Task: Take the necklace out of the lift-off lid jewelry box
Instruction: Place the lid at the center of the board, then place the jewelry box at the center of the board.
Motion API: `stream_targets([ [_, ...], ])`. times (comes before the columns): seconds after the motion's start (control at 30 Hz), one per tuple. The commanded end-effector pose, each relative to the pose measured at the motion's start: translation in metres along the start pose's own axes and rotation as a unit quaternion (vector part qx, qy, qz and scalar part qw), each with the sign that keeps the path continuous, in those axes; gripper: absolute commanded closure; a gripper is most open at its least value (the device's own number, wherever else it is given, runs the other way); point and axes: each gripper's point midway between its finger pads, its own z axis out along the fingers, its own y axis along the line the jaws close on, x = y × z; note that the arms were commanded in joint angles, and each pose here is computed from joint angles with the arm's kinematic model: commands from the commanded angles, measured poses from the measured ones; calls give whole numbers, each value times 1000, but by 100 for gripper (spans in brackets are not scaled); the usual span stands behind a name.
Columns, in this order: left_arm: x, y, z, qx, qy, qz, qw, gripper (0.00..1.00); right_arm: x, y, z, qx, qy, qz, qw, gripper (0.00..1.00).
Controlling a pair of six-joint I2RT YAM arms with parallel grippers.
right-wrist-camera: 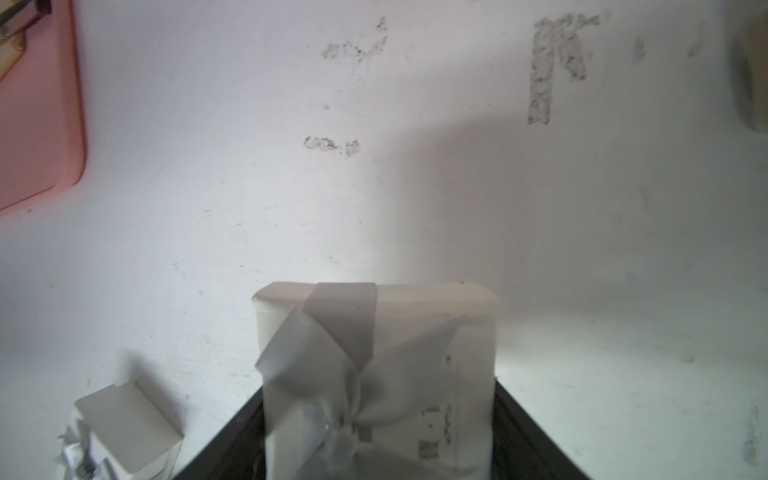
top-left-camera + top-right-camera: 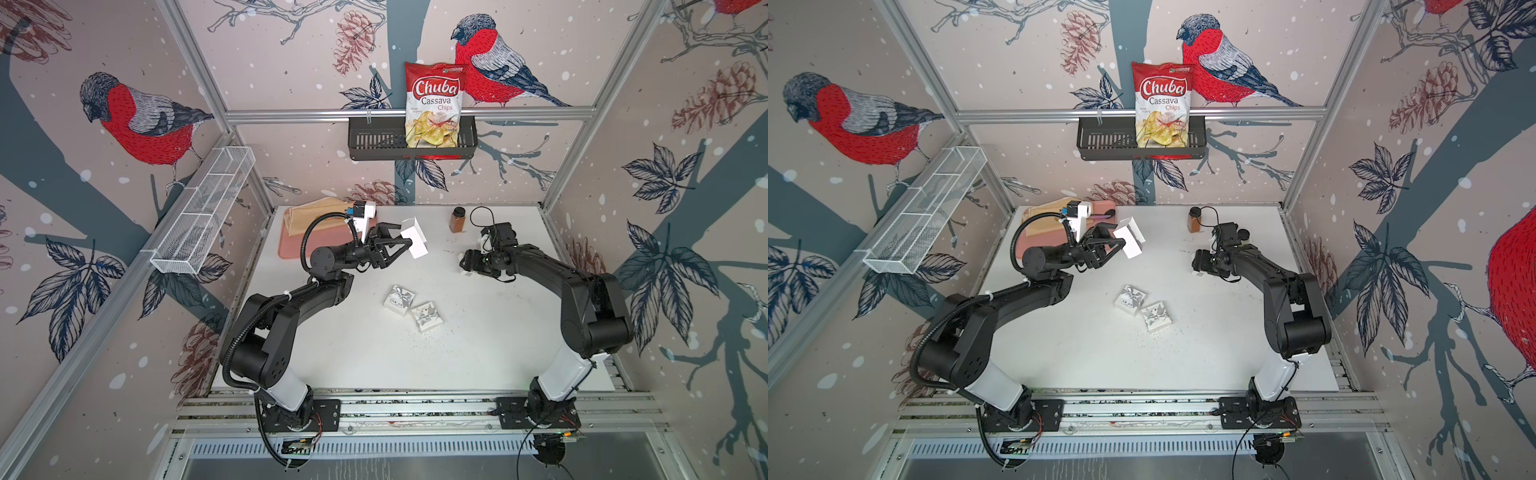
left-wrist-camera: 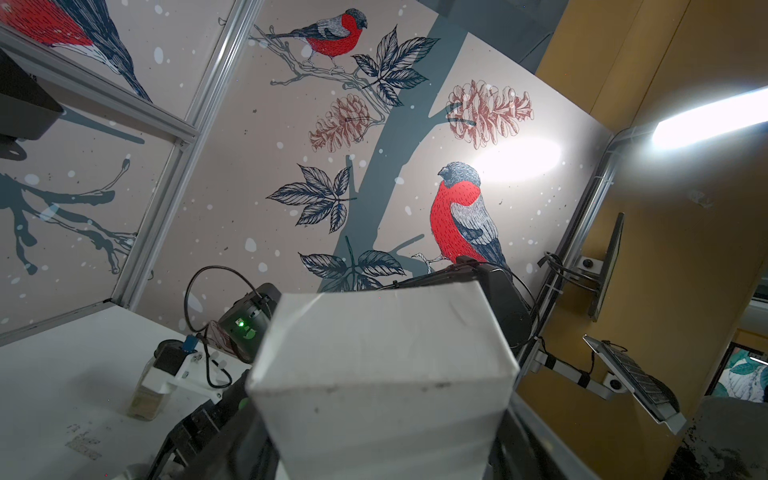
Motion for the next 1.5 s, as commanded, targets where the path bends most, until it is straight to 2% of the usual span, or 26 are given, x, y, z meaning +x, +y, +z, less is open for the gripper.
stream_targets([
  [0.0, -2, -11, -1, 11, 1, 30, 1000, 35, 4, -15, 5, 46, 12, -3, 999, 23],
  [0.3, 0, -6, -1, -6, 9, 35, 999, 34, -6, -9, -8, 45, 2, -21, 999, 19],
  [0.37, 1, -7, -1, -4, 10, 36, 999, 34, -15, 8, -20, 8, -15, -42, 999, 21],
  [0.47, 2, -10, -2, -1, 12, 38, 999, 34, -28, 62, -54, -121, -59, -93, 986, 27],
  [0.57, 3, -10, -2, 0, 12, 38, 999, 34, -32, 118, -100, -274, -92, -143, 947, 37],
  [0.63, 2, -13, -2, 5, 13, 39, 999, 34, -29, 152, -136, -367, -110, -186, 905, 43],
  [0.7, 3, -15, -3, 9, 14, 40, 999, 34, -22, 176, -170, -432, -127, -228, 863, 44],
  [0.83, 5, -20, -3, 20, 21, 46, 999, 34, -6, 214, -224, -503, -153, -303, 795, 50],
  [0.93, 6, -27, -3, 32, 28, 52, 998, 34, 2, 233, -247, -525, -158, -337, 765, 56],
  [1.13, 6, -37, -3, 47, 39, 66, 996, 33, 21, 258, -264, -550, -156, -380, 727, 59],
  [1.2, 7, -39, -4, 48, 43, 68, 996, 33, 24, 261, -265, -550, -157, -383, 725, 60],
  [1.3, 6, -41, -3, 48, 44, 70, 995, 33, 25, 261, -263, -550, -154, -382, 727, 67],
  [1.47, 7, -42, -4, 43, 45, 72, 995, 33, 29, 263, -265, -558, -147, -386, 720, 68],
])
